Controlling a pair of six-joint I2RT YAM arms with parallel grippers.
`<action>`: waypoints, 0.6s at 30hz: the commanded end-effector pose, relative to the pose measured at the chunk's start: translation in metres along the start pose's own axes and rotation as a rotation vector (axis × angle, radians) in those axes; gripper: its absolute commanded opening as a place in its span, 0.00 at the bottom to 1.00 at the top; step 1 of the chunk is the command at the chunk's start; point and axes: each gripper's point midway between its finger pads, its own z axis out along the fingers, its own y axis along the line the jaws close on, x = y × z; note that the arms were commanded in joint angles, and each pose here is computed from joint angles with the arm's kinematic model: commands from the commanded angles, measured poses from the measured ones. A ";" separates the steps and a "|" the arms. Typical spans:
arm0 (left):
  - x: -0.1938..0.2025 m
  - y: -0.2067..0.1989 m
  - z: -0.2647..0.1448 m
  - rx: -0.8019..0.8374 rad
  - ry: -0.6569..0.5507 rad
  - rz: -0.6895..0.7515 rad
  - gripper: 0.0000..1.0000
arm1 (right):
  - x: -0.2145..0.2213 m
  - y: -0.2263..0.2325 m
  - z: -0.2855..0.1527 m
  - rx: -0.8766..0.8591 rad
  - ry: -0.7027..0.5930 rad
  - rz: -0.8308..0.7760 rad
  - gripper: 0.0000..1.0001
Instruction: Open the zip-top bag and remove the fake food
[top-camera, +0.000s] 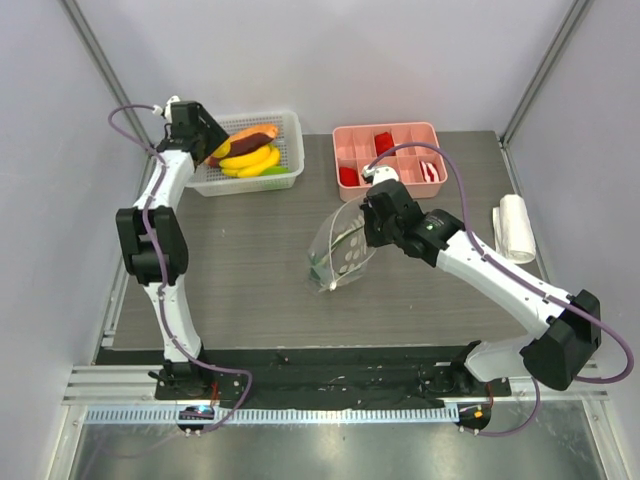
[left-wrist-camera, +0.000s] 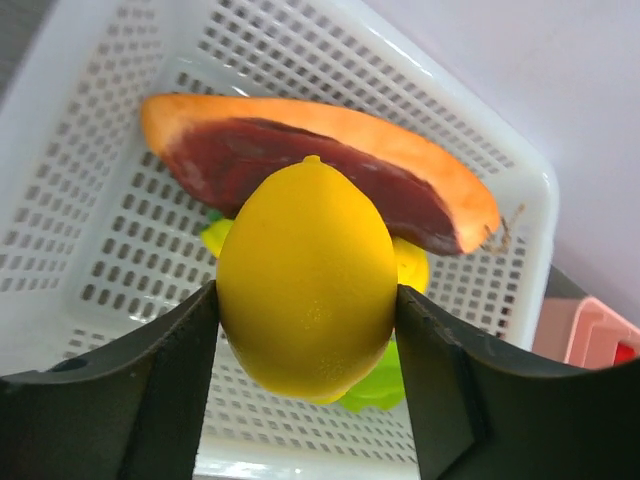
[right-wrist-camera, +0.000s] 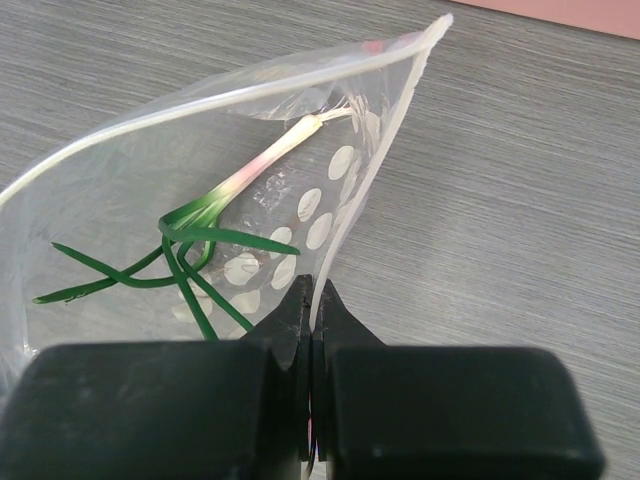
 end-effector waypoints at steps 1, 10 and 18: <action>-0.006 0.035 -0.007 -0.128 0.023 -0.012 0.74 | -0.015 0.009 -0.005 -0.039 -0.048 0.013 0.01; -0.019 0.012 -0.094 -0.082 -0.029 -0.001 0.80 | -0.019 0.011 -0.007 -0.049 -0.057 0.019 0.01; 0.082 -0.101 -0.251 0.419 0.077 0.173 0.51 | -0.029 0.015 -0.011 -0.064 -0.073 0.019 0.01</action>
